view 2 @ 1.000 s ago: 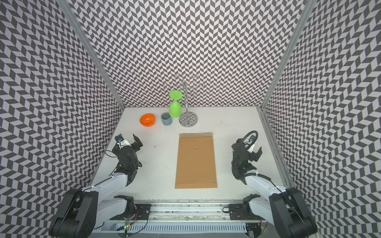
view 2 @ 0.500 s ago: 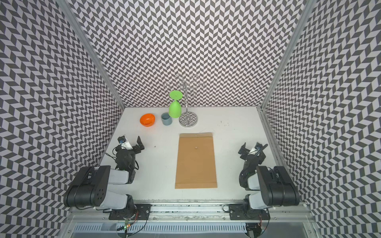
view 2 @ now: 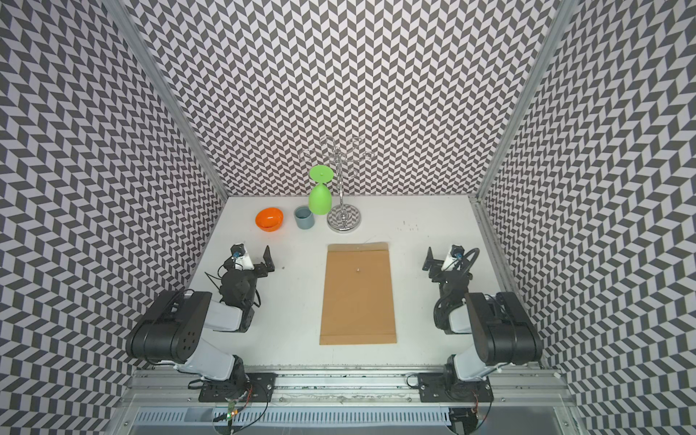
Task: Open the file bag
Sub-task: Reset both arms
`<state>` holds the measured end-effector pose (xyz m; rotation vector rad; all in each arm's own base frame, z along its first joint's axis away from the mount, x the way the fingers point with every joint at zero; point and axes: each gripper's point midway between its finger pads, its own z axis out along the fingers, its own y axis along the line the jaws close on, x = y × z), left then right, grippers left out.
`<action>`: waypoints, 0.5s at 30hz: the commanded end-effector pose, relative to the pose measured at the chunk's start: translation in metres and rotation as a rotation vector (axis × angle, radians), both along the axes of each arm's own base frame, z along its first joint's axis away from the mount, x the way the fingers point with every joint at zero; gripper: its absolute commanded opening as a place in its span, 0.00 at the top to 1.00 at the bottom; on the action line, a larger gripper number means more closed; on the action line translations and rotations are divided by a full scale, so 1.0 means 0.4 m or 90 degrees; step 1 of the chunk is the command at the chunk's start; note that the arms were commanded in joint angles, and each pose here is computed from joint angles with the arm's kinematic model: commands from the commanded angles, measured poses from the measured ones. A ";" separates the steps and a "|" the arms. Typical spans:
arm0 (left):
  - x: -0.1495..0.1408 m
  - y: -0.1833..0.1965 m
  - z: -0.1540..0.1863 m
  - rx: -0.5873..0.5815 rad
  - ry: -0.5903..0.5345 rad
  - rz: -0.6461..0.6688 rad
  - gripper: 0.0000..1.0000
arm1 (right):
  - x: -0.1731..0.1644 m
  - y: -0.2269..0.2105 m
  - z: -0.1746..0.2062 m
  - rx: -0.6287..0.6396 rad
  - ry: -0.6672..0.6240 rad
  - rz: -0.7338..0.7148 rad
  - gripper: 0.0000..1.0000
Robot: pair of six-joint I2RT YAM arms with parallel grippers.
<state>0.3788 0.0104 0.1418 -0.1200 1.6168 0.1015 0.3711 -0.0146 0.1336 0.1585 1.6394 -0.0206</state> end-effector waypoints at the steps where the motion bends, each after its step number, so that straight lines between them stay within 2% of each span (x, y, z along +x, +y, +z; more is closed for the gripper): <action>1: -0.007 0.007 0.022 0.012 -0.022 0.020 0.00 | -0.004 0.002 0.054 -0.013 -0.064 -0.002 0.01; 15: 0.003 0.006 0.017 0.010 -0.014 0.007 0.00 | 0.000 0.004 0.050 -0.014 -0.057 -0.001 0.01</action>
